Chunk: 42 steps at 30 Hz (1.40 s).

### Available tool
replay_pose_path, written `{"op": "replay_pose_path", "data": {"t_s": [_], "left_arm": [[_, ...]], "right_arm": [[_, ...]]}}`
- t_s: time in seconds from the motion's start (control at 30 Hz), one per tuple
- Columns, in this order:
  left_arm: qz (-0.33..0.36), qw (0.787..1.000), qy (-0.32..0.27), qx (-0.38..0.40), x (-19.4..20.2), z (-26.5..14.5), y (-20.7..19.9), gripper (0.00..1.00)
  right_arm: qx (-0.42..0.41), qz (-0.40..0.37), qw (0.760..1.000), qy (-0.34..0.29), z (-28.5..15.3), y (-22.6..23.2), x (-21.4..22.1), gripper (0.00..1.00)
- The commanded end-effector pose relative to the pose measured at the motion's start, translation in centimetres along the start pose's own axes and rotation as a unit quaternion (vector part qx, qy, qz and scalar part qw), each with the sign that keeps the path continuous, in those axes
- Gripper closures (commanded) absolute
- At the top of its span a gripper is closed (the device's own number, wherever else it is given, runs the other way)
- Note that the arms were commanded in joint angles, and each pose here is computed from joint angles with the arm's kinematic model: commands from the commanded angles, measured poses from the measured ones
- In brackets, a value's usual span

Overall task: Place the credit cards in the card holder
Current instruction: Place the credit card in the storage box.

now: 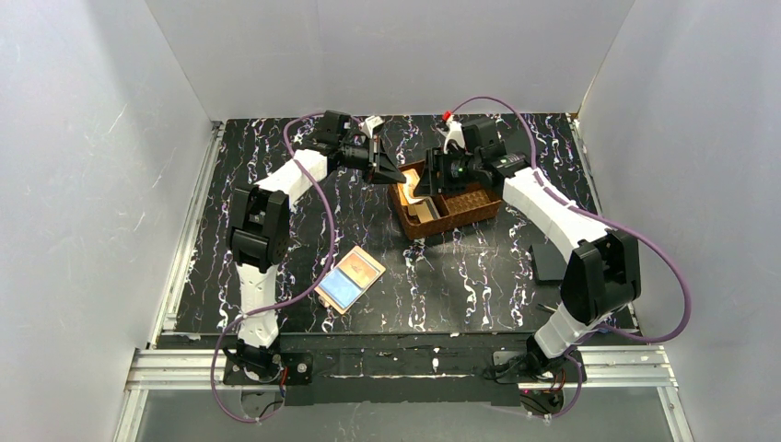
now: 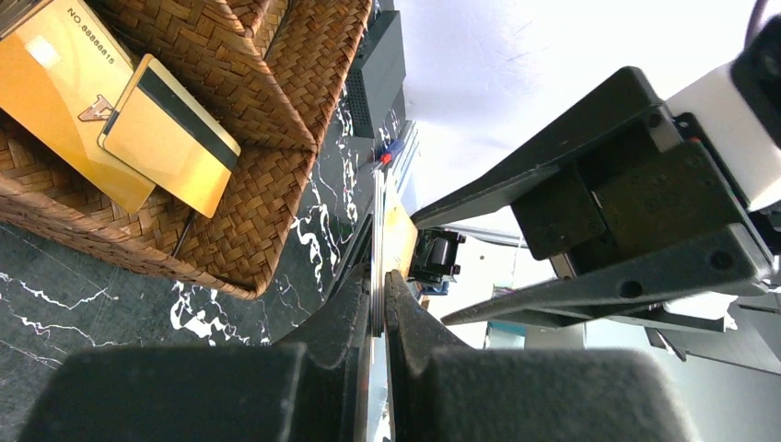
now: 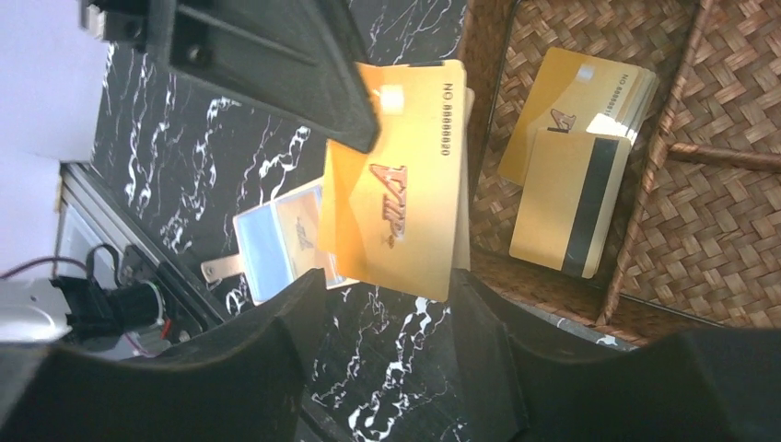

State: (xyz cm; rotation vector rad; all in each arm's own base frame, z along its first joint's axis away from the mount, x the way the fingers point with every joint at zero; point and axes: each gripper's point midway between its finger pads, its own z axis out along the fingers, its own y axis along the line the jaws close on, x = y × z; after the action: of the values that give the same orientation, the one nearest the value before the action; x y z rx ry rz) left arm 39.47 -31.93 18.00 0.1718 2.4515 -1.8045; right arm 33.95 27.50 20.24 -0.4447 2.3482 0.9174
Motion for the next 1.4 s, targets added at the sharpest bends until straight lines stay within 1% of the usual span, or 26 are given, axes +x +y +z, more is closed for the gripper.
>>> {"op": "replay_pose_path", "data": {"t_s": [0.0, 0.13, 0.2, 0.27, 0.37, 0.43, 0.67, 0.77, 0.87, 1.03, 1.23, 1.37], "left_arm": [[0.066, 0.998, -0.010, 0.021, 0.3, -0.6, -5.0, 1.00], [0.063, 0.998, -0.009, 0.027, 0.3, -0.6, -5.1, 1.00], [0.064, 0.997, -0.013, 0.036, 0.1, -0.5, -5.2, 1.00], [0.060, 0.997, -0.016, 0.042, -0.2, -0.5, -5.2, 1.00], [0.058, 0.997, -0.020, 0.048, -0.5, -0.3, -5.3, 1.00], [0.056, 0.997, -0.022, 0.045, -0.6, -0.2, -5.2, 1.00], [0.054, 0.998, -0.022, 0.034, -0.7, -0.1, -4.7, 1.00], [0.054, 0.998, -0.024, 0.033, -0.8, -0.2, -4.7, 1.00], [0.050, 0.998, -0.027, 0.034, -0.8, -0.2, -4.8, 1.00], [0.053, 0.997, -0.035, 0.041, -1.1, -0.2, -5.2, 1.00], [0.048, 0.997, -0.041, 0.038, -1.0, -0.3, -5.2, 1.00], [0.047, 0.997, -0.044, 0.036, -1.1, -0.3, -5.2, 1.00]], "right_arm": [[-0.063, 0.025, 0.995, -0.068, -1.6, 2.9, -3.1, 0.45], [-0.083, 0.075, 0.991, -0.077, -1.8, 1.7, -3.1, 0.56], [-0.105, 0.106, 0.985, -0.088, -2.2, 1.4, -3.2, 0.61], [-0.137, 0.129, 0.976, -0.113, -2.7, 1.4, -3.9, 0.63], [-0.172, 0.172, 0.962, -0.126, -3.2, 1.2, -4.1, 0.68], [-0.192, 0.187, 0.955, -0.126, -3.3, 1.3, -3.9, 0.70], [-0.220, 0.222, 0.942, -0.124, -3.2, 1.5, -3.6, 0.76], [-0.242, 0.248, 0.930, -0.125, -3.1, 1.6, -3.4, 0.80], [-0.252, 0.270, 0.921, -0.126, -2.7, 1.4, -3.1, 0.81], [-0.265, 0.295, 0.909, -0.129, -2.4, 1.1, -2.8, 0.73], [-0.285, 0.328, 0.891, -0.131, -2.0, 0.9, -2.4, 0.73], [-0.288, 0.343, 0.885, -0.129, -1.7, 0.6, -2.0, 0.73]]}}
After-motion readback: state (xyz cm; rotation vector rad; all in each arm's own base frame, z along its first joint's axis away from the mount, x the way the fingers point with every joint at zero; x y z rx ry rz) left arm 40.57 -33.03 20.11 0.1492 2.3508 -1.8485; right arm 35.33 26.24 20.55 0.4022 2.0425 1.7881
